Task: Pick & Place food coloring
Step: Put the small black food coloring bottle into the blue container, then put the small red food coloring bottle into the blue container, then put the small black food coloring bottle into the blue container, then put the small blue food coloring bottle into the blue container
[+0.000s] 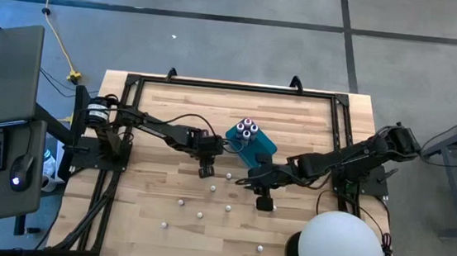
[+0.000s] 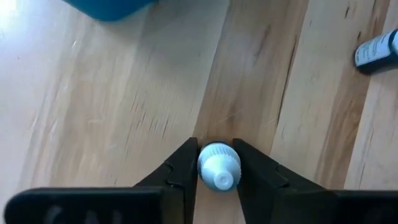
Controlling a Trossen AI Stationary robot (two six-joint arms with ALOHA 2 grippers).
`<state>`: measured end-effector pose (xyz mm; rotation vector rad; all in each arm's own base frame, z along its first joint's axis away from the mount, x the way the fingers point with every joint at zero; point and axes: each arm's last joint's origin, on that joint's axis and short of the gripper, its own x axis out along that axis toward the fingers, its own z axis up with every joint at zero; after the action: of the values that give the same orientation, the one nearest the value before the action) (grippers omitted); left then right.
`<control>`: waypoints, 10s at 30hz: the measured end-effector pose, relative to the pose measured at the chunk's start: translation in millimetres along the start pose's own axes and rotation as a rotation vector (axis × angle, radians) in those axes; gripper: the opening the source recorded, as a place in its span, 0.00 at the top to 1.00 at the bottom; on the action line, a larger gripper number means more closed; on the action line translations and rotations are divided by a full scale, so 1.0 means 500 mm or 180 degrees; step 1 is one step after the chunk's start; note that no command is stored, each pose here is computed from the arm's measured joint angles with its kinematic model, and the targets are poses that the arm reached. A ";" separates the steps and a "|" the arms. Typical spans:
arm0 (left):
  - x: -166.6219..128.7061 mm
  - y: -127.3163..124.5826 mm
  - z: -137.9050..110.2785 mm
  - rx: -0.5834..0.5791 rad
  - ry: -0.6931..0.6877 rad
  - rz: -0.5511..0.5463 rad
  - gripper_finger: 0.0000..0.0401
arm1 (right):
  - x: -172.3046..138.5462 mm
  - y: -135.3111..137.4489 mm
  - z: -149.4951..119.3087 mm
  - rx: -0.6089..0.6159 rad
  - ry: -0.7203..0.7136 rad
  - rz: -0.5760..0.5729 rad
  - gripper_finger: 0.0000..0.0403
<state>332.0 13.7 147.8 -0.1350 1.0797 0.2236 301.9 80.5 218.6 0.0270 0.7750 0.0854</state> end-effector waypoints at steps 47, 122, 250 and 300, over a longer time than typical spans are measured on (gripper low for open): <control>-0.027 0.107 0.196 -0.0167 -0.0424 0.0189 0.80 | -0.011 0.050 -0.043 0.0509 0.0443 -0.0202 0.80; -0.512 0.027 0.090 0.0386 0.0076 0.0691 0.62 | 0.204 0.037 -0.051 -0.0052 -0.0227 0.0713 0.49; 0.077 -0.062 -0.012 0.0265 -0.1558 -0.1138 0.64 | 0.057 -0.179 -0.049 0.1075 0.0204 -0.1319 0.61; -0.057 0.058 0.138 0.0137 -0.1973 -0.0536 0.59 | 0.045 0.017 -0.065 0.0327 0.0239 -0.0621 0.57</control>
<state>371.3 53.9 205.3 -0.1067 0.4527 0.0786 294.8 90.7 180.2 0.0458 0.8529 -0.1395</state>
